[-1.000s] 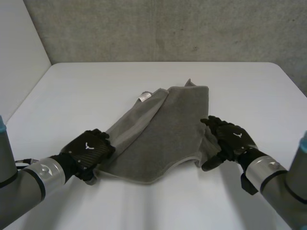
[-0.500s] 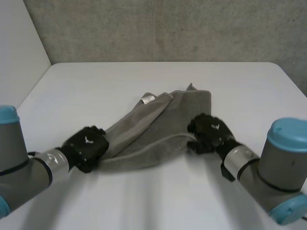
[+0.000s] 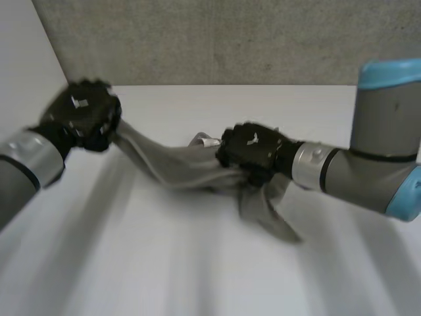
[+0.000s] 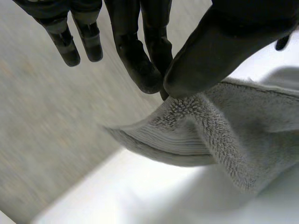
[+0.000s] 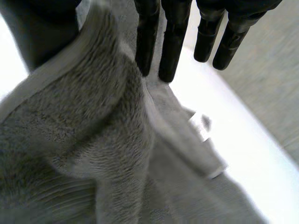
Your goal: Fold the towel.
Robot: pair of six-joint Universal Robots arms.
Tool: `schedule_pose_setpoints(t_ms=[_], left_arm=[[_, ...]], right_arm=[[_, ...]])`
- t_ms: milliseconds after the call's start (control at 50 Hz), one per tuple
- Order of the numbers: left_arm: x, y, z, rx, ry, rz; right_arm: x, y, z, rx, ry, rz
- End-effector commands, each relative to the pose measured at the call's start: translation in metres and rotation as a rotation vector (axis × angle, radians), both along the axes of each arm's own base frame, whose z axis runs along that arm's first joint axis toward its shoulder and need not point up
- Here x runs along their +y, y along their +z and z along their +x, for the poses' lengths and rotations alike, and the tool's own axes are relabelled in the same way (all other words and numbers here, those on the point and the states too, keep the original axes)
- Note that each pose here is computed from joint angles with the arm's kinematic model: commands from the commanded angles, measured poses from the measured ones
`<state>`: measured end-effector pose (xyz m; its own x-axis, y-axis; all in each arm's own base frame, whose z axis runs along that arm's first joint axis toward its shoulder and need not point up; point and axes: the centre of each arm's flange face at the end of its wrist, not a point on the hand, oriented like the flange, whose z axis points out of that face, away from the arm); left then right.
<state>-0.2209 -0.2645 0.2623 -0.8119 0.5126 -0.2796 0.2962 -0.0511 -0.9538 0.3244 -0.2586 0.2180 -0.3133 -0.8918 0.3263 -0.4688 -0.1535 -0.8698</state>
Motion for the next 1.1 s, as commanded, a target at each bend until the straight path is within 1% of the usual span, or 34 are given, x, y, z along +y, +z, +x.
schedule_pose_setpoints(t_ms=[20, 40, 60, 120, 140, 160, 180, 220, 240, 280, 340, 380, 500, 620, 740, 940, 1000, 1060, 1100], left_arm=[[0.008, -0.058, 0.001, -0.050, -0.010, 0.192], [0.009, -0.064, 0.002, -0.058, -0.010, 0.214], [0.009, -0.064, 0.002, -0.058, -0.009, 0.214], [0.009, -0.068, 0.005, -0.078, -0.005, 0.215], [0.009, -0.068, 0.005, -0.078, -0.005, 0.215], [0.010, -0.066, 0.005, -0.077, -0.005, 0.211], [0.010, -0.066, 0.005, -0.077, -0.005, 0.211], [0.011, -0.062, 0.005, -0.074, -0.006, 0.196], [0.011, -0.062, 0.005, -0.074, -0.006, 0.196], [0.013, -0.058, 0.003, -0.071, -0.014, 0.180], [0.013, -0.056, 0.002, -0.070, -0.018, 0.176], [0.014, -0.054, 0.001, -0.071, -0.022, 0.167], [0.020, -0.051, -0.005, -0.070, -0.046, 0.160], [0.022, -0.050, -0.007, -0.071, -0.052, 0.156], [0.021, -0.045, -0.006, -0.067, -0.047, 0.136], [0.019, -0.032, -0.006, -0.056, -0.040, 0.096], [0.019, -0.028, -0.006, -0.050, -0.038, 0.084], [0.020, -0.024, -0.005, -0.043, -0.035, 0.072], [0.021, -0.015, -0.003, -0.032, -0.028, 0.046]], right_arm=[[-0.002, -0.029, -0.017, -0.033, -0.160, 0.178], [-0.001, -0.029, -0.023, -0.066, -0.198, 0.216], [-0.001, -0.029, -0.023, -0.067, -0.199, 0.216], [0.008, -0.023, -0.044, -0.201, -0.314, 0.308], [0.008, -0.023, -0.044, -0.201, -0.314, 0.309], [0.013, -0.024, -0.049, -0.244, -0.341, 0.333], [0.013, -0.024, -0.049, -0.245, -0.341, 0.334], [0.026, -0.028, -0.056, -0.311, -0.374, 0.372], [0.026, -0.028, -0.056, -0.311, -0.374, 0.372], [0.038, -0.038, -0.064, -0.339, -0.406, 0.410], [0.044, -0.044, -0.066, -0.339, -0.418, 0.428], [0.053, -0.056, -0.071, -0.327, -0.448, 0.450], [0.061, -0.074, -0.079, -0.307, -0.517, 0.453], [0.067, -0.081, -0.080, -0.296, -0.529, 0.454], [0.074, -0.079, -0.078, -0.293, -0.512, 0.450], [0.075, -0.066, -0.076, -0.340, -0.489, 0.379], [0.077, -0.067, -0.070, -0.351, -0.463, 0.372], [0.081, -0.072, -0.062, -0.343, -0.430, 0.384], [0.080, -0.086, -0.055, -0.314, -0.423, 0.421]])
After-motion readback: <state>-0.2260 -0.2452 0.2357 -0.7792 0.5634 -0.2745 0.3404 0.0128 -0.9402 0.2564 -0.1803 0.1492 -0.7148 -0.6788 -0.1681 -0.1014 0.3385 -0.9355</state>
